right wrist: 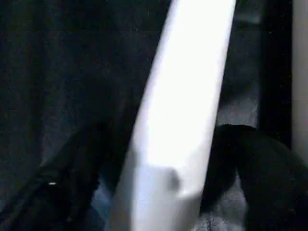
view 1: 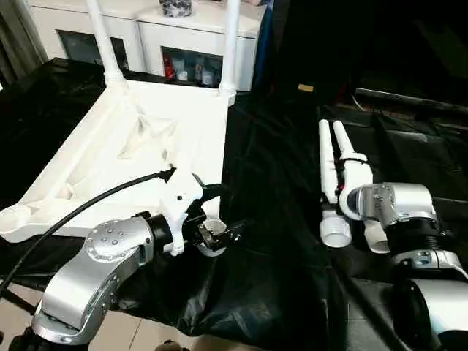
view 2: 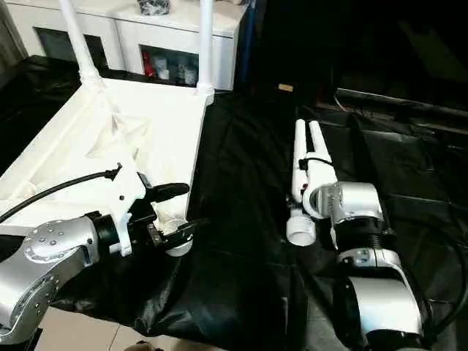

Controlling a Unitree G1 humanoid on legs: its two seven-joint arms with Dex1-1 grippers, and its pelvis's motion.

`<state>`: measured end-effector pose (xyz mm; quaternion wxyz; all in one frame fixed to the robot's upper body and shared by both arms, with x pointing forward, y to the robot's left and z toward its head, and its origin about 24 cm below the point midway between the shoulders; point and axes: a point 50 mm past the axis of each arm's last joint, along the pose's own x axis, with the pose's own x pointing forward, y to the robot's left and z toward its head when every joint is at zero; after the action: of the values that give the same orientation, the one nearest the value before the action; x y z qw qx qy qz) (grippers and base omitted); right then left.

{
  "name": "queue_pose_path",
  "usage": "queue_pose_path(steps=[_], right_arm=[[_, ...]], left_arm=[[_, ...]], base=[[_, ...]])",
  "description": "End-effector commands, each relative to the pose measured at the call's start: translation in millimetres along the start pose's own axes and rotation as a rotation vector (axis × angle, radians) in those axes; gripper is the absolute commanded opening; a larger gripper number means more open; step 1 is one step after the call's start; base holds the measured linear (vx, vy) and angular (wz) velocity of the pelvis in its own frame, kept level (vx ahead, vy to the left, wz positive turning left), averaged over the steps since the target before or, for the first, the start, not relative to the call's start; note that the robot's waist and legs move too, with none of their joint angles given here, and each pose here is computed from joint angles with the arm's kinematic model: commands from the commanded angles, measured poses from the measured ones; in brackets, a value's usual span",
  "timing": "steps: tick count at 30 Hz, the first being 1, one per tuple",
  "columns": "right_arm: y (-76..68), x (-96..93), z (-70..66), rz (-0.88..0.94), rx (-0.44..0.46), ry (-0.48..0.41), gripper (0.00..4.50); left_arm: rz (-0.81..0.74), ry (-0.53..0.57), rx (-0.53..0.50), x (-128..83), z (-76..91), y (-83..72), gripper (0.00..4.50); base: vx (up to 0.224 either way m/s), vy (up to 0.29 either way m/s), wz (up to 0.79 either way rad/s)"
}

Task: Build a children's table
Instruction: Pick table leg

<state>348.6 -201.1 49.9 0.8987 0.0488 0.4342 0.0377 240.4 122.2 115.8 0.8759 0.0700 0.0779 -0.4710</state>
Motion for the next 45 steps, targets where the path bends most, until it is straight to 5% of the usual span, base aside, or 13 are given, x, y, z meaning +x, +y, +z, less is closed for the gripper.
queue_pose_path(steps=[1, 18, 25, 34, 37, 40, 45], right_arm=[[0.1, 0.3, 1.7, 0.018, 0.026, 0.001, 3.86], [-6.2, 1.8, 3.6, 0.034, 0.148, -0.046, 2.33], [5.7, -4.4, 14.6, 0.148, 0.181, -0.154, 1.88], [19.8, -15.2, 20.4, 0.297, 0.176, -0.26, 1.84], [33.5, -30.6, 28.1, 0.475, 0.142, -0.439, 1.84], [49.3, -50.2, 26.9, 0.687, 0.097, -0.555, 1.83], [62.6, -69.1, 22.5, 0.858, 0.051, -0.607, 1.83]], left_arm=[[-0.019, 0.0, 0.012, 1, 2.7, -3.5, 4.5], [-0.045, 0.018, 0.068, 4, 9.4, 11.4, 4.5], [-0.022, -0.002, 0.079, 6, 13.8, 23.9, 4.5], [0.069, -0.074, 0.057, 14, 26.9, 33.2, 4.5], [0.176, -0.129, -0.148, 35, 31.3, 44.4, 4.5], [0.164, -0.241, -0.47, 54, 37.7, 48.2, 4.5], [0.141, -0.309, -0.676, 69, 41.9, 54.4, 4.5]], base=[[0.0, 0.0, 0.0], [0.0, 0.0, 0.0], [0.0, 0.0, 0.0], [0.0, 0.0, 0.0], [0.0, 0.0, 0.0], [0.0, 0.0, 0.0], [0.0, 0.0, 0.0]])
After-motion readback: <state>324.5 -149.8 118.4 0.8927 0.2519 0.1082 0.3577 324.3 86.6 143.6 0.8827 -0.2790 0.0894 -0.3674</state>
